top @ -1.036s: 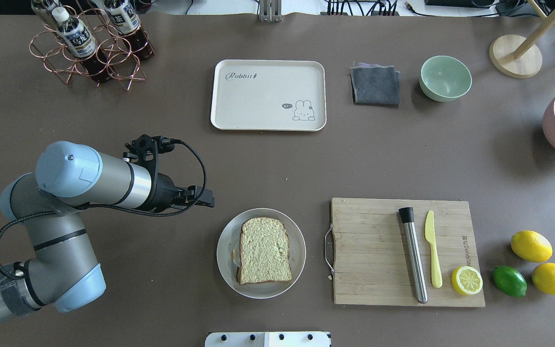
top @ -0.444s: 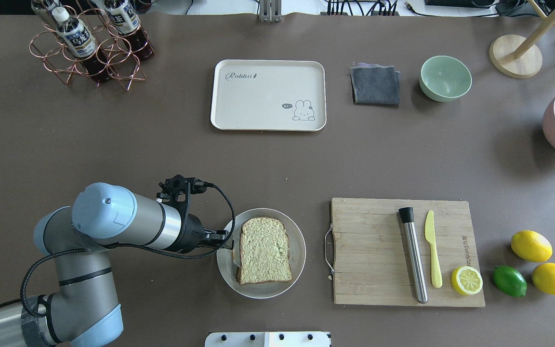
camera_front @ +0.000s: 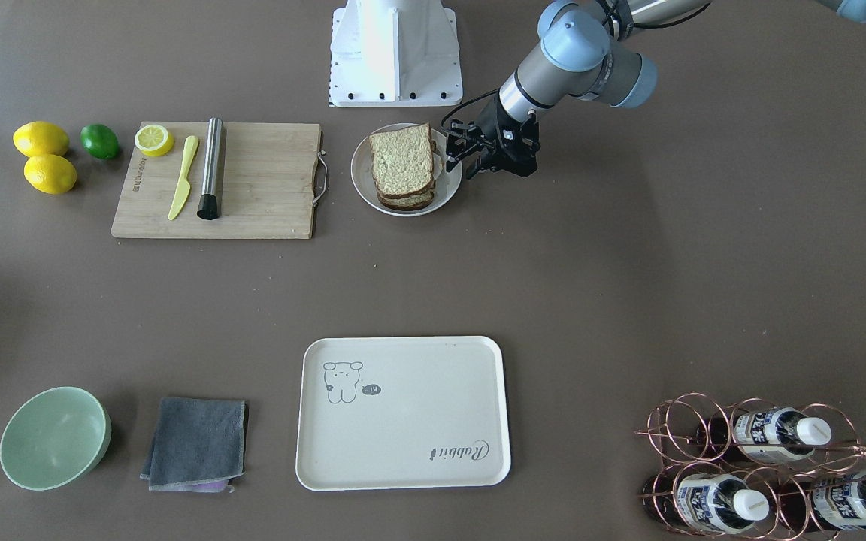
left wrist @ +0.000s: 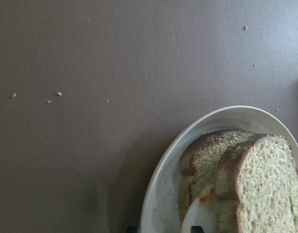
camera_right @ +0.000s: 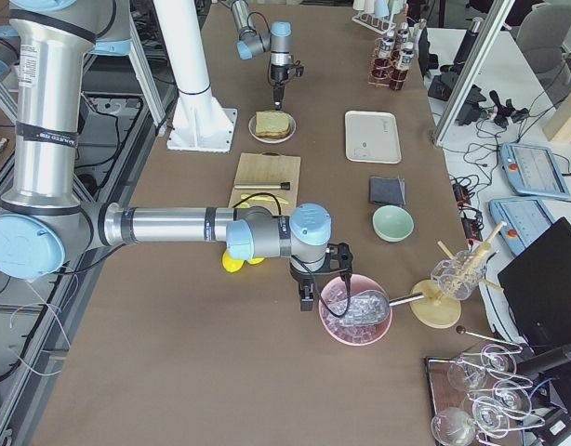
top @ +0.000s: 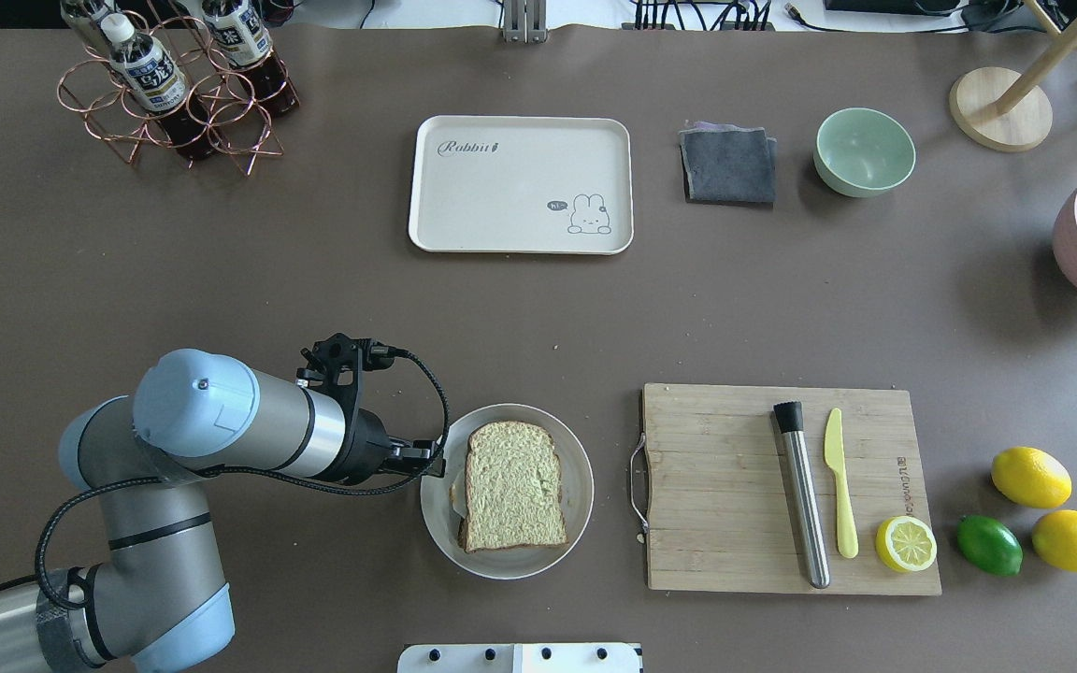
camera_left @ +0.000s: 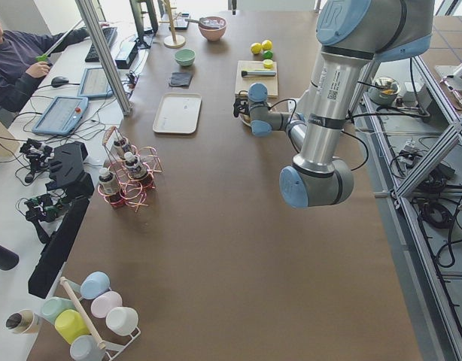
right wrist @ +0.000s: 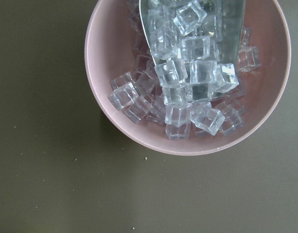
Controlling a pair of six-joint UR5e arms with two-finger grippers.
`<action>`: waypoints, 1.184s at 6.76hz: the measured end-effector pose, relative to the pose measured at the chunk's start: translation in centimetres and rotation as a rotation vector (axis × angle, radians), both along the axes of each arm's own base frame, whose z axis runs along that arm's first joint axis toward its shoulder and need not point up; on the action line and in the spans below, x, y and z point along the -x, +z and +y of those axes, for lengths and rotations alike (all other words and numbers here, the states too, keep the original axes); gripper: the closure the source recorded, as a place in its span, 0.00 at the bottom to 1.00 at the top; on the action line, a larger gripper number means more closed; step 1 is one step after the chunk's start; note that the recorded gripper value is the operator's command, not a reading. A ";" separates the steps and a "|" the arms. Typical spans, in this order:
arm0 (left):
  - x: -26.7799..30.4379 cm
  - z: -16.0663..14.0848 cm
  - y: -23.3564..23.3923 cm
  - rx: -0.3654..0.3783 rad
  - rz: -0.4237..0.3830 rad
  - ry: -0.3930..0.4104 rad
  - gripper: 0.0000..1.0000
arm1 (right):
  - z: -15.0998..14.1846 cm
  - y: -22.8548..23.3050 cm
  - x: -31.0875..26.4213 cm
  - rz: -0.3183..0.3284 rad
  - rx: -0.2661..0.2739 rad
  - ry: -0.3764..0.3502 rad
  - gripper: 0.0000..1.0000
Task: Make sandwich and place on tray
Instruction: 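Close the left gripper on the plate rim, then carry the plate with the sandwich toward the cream tray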
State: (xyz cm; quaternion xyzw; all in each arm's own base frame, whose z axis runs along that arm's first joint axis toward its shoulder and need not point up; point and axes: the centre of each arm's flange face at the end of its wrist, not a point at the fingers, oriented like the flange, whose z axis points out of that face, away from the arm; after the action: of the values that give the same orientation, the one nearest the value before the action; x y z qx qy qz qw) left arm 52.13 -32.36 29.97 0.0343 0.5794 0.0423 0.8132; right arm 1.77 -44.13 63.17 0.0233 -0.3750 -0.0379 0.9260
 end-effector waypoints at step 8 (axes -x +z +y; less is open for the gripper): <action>-2.3 1.4 1.2 0.008 -0.028 0.033 1.00 | 0.2 0.3 0.0 0.001 0.006 0.000 0.00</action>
State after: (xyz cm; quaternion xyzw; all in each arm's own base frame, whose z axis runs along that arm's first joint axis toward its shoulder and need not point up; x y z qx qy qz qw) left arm 54.45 -30.97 31.12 0.0210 0.5686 0.0541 0.8205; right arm 1.79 -43.96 63.42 0.0204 -0.3748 -0.0366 0.9262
